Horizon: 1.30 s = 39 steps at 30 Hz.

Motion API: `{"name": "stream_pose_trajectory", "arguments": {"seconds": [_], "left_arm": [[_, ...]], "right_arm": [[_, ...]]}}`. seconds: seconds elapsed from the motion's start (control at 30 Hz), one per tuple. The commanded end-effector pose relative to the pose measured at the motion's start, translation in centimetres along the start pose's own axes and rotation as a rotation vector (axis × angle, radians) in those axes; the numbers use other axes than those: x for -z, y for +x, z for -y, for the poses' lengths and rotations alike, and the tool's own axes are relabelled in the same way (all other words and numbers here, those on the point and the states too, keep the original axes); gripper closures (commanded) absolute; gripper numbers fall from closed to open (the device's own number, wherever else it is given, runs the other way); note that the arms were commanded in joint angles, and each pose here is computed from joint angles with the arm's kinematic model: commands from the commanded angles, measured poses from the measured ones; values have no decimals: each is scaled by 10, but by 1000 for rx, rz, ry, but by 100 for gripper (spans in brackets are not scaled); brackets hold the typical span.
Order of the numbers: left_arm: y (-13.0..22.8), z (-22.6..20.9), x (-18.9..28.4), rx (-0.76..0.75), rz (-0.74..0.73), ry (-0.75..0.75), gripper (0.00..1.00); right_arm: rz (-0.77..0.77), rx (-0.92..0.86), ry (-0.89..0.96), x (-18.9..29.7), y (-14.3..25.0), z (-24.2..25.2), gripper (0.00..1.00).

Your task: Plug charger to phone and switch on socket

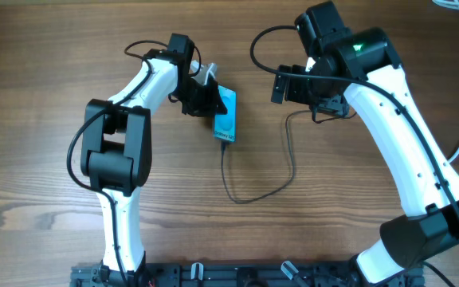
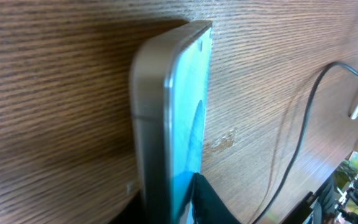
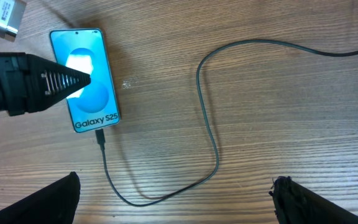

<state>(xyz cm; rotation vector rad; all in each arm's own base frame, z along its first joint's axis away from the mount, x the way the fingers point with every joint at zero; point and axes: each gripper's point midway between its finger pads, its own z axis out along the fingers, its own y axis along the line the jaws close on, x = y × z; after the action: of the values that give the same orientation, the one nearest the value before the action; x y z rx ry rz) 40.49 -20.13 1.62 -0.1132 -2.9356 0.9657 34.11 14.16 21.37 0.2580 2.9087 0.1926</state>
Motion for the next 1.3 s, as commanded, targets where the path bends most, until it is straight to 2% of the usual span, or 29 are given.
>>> {"name": "stream_pose_trajectory", "arguments": {"seconds": [0.0,0.07,0.33,0.47,0.53,0.57,0.73,0.8,0.9,1.03,1.1,1.17,1.27], "left_arm": [[-1,-22,-3,17,3,-110,69],[-1,-22,-3,17,4,-112,60],[-1,-34,-2,24,8,-182,53],[-1,-51,2,69,24,-280,51],[-1,-57,4,76,25,-315,34],[0,-57,4,77,23,-319,29],[-1,-64,9,106,40,-368,21],[-2,-70,23,146,71,-434,20],[-6,-58,50,127,125,-462,21],[-16,-9,118,54,302,-434,23],[-16,20,156,8,411,-403,17],[-12,48,197,-41,531,-377,0],[-1,69,248,-78,677,-397,0]], "right_arm": [[-4,3,-5,2,4,-1,0],[-4,6,-5,2,4,-1,0],[-10,19,-1,2,6,0,0],[-9,19,8,2,6,2,0],[11,19,41,2,2,8,0],[25,16,62,2,0,11,0],[68,15,128,4,-8,23,0],[82,8,153,5,-11,29,0],[106,-49,178,6,-19,40,0],[137,-209,202,8,-36,72,0],[135,-263,205,9,-42,90,0],[142,-323,221,12,-49,112,0],[170,-431,239,16,-62,150,0]]}}
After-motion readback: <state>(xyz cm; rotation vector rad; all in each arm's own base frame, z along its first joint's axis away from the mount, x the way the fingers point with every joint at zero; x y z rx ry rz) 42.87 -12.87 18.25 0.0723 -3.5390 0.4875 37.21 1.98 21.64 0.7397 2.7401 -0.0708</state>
